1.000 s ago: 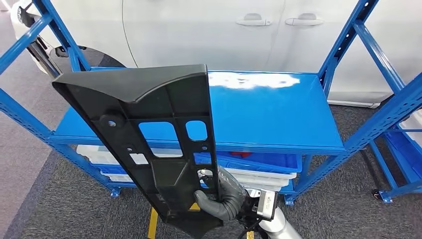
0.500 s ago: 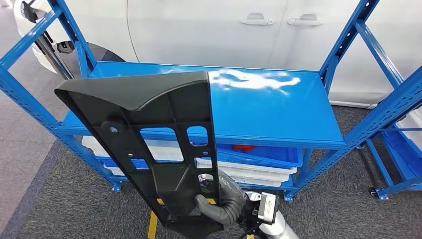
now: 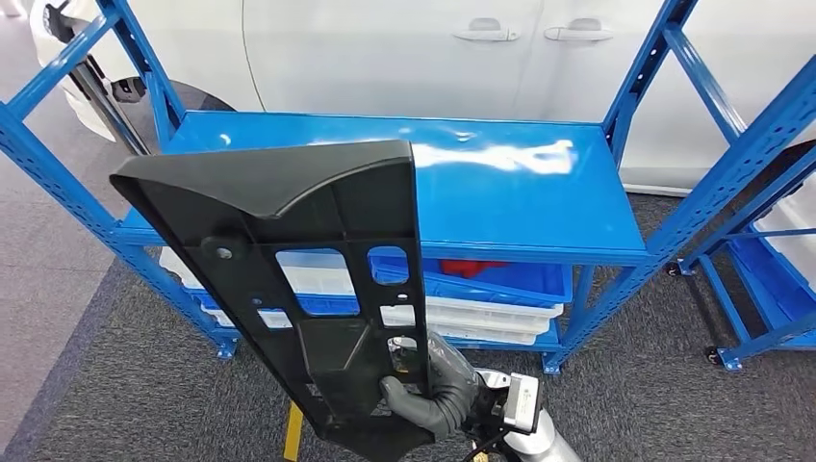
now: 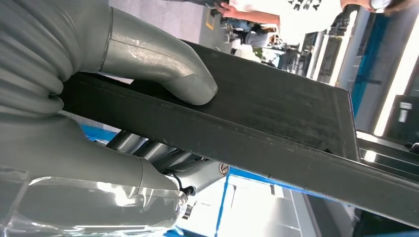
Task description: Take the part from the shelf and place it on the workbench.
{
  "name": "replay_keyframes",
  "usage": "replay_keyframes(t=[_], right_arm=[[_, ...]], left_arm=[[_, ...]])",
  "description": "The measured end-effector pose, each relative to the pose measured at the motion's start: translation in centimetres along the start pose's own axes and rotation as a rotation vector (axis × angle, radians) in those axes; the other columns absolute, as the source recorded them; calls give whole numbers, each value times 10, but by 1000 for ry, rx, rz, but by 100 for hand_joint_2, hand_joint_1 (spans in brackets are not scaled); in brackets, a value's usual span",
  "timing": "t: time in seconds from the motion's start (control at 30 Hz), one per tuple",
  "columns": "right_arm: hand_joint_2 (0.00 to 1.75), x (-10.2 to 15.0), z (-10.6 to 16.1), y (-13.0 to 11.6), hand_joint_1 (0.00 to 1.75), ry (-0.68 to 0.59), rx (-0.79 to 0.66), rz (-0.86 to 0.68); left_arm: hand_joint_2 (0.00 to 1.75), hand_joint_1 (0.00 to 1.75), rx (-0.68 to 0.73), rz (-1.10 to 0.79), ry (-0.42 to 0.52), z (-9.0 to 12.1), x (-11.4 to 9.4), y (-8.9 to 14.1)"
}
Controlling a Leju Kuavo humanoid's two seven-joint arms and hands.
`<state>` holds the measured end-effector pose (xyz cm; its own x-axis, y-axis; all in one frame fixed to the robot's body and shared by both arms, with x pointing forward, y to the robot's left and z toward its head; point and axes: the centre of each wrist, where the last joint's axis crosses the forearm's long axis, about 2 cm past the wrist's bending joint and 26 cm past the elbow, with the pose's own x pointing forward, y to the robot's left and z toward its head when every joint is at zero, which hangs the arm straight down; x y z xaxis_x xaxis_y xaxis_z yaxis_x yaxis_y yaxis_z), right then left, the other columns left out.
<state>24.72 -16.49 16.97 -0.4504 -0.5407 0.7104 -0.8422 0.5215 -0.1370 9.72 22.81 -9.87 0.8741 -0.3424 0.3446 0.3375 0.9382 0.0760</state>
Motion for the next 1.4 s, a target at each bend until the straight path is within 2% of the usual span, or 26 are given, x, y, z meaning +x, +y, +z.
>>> replay_keyframes(t=[1.4], right_arm=[[175, 3, -4, 0, 175, -12, 12, -3]], left_arm=[[175, 0, 3, -4, 1, 0, 2, 2]])
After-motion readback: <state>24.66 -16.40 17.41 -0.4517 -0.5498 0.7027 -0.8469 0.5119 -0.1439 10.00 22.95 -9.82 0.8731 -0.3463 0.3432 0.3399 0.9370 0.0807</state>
